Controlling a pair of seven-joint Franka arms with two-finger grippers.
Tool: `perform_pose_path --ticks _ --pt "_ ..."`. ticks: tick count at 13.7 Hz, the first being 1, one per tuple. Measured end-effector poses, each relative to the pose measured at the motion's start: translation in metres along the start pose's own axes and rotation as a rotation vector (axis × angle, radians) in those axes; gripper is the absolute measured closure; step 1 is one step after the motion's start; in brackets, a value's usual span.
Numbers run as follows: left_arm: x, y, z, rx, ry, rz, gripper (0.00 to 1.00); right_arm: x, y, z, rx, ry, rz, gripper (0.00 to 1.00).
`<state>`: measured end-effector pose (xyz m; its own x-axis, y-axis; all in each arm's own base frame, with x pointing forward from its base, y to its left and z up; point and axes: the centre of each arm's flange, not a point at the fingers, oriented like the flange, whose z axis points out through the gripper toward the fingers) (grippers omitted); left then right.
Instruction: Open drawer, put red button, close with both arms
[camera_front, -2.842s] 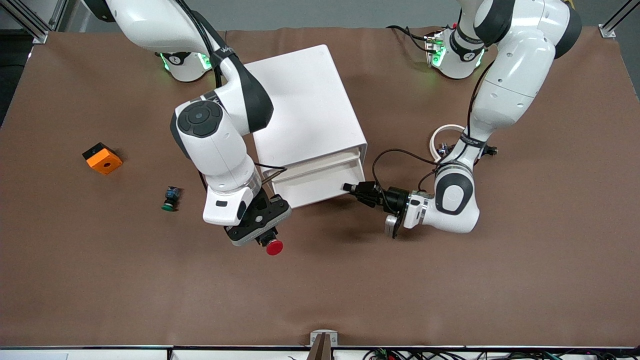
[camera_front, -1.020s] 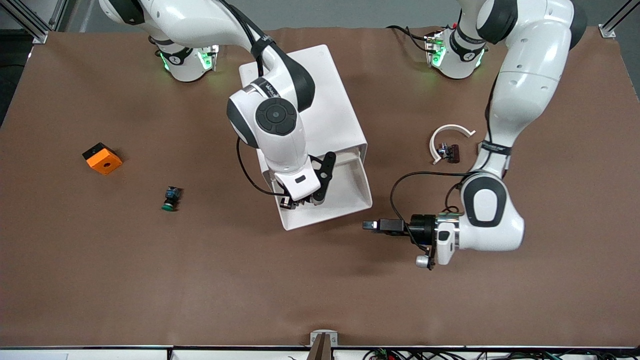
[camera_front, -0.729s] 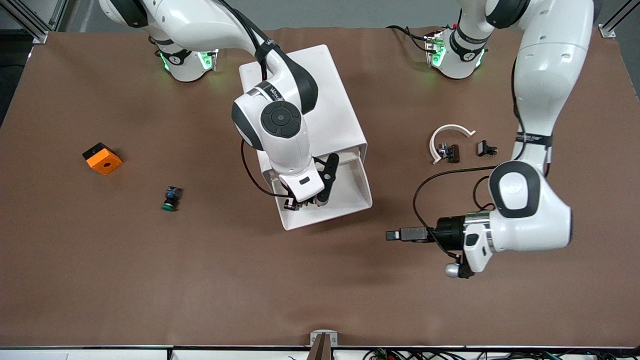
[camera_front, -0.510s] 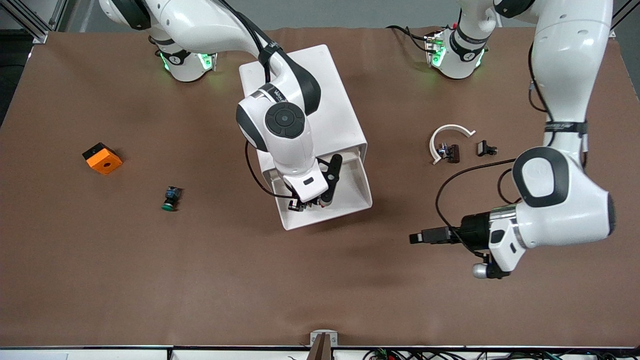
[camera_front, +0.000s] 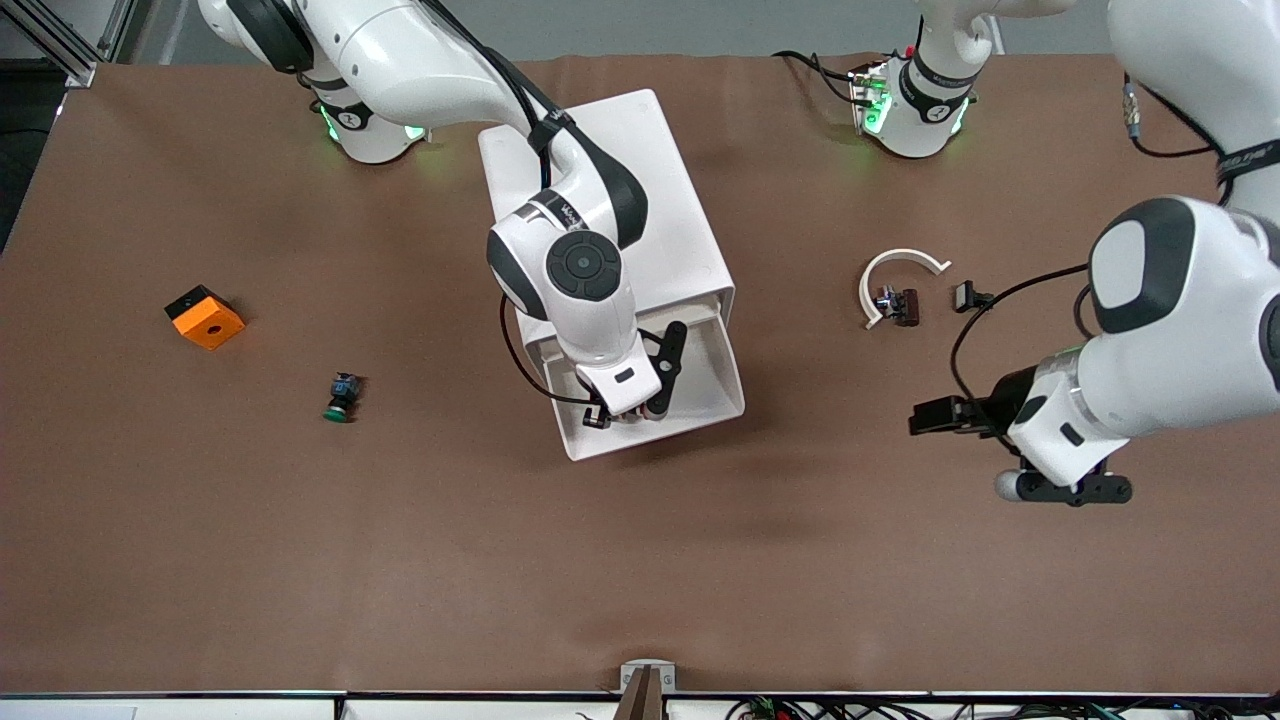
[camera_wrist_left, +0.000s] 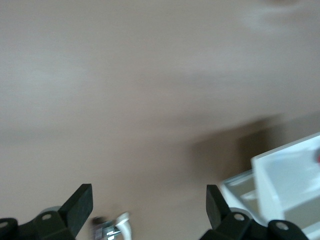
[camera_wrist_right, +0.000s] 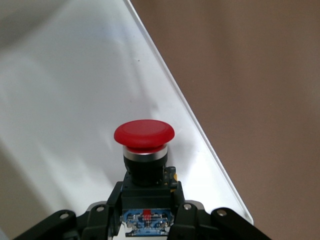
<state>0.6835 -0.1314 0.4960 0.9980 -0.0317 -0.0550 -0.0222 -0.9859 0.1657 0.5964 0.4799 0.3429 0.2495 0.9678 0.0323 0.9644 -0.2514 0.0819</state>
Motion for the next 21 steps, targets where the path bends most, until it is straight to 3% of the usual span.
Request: perform_pose_path --ticks 3,4,6,9,10,14,17,21 --pt "-0.016 -0.008 -0.026 0.115 -0.007 0.013 0.0 0.0 0.0 0.001 0.0 0.001 0.0 0.59" --pt "-0.022 -0.011 -0.032 0.152 -0.02 0.013 0.0 0.0 0.0 0.001 -0.001 0.002 0.0 0.54" --pt "-0.033 -0.02 -0.045 0.207 -0.045 0.002 0.0 0.001 0.001 -0.001 -0.008 0.01 0.001 0.34" --pt "-0.043 -0.048 -0.076 0.238 -0.017 -0.042 0.0 0.001 0.006 -0.005 -0.021 0.022 0.006 0.04" --pt "-0.045 -0.053 -0.082 0.237 -0.013 -0.05 0.0 0.0 0.006 -0.006 -0.019 0.019 0.006 0.0" --pt "-0.041 -0.046 -0.07 0.237 -0.012 -0.036 0.0 -0.003 0.01 -0.021 0.009 0.018 0.029 0.0" --pt "-0.016 -0.024 -0.04 0.223 0.069 -0.01 0.0 -0.018 0.026 -0.054 0.013 0.021 0.059 0.0" --pt "0.014 0.041 0.024 0.176 0.18 -0.094 0.0 -0.037 0.047 -0.104 -0.019 0.059 0.095 0.0"
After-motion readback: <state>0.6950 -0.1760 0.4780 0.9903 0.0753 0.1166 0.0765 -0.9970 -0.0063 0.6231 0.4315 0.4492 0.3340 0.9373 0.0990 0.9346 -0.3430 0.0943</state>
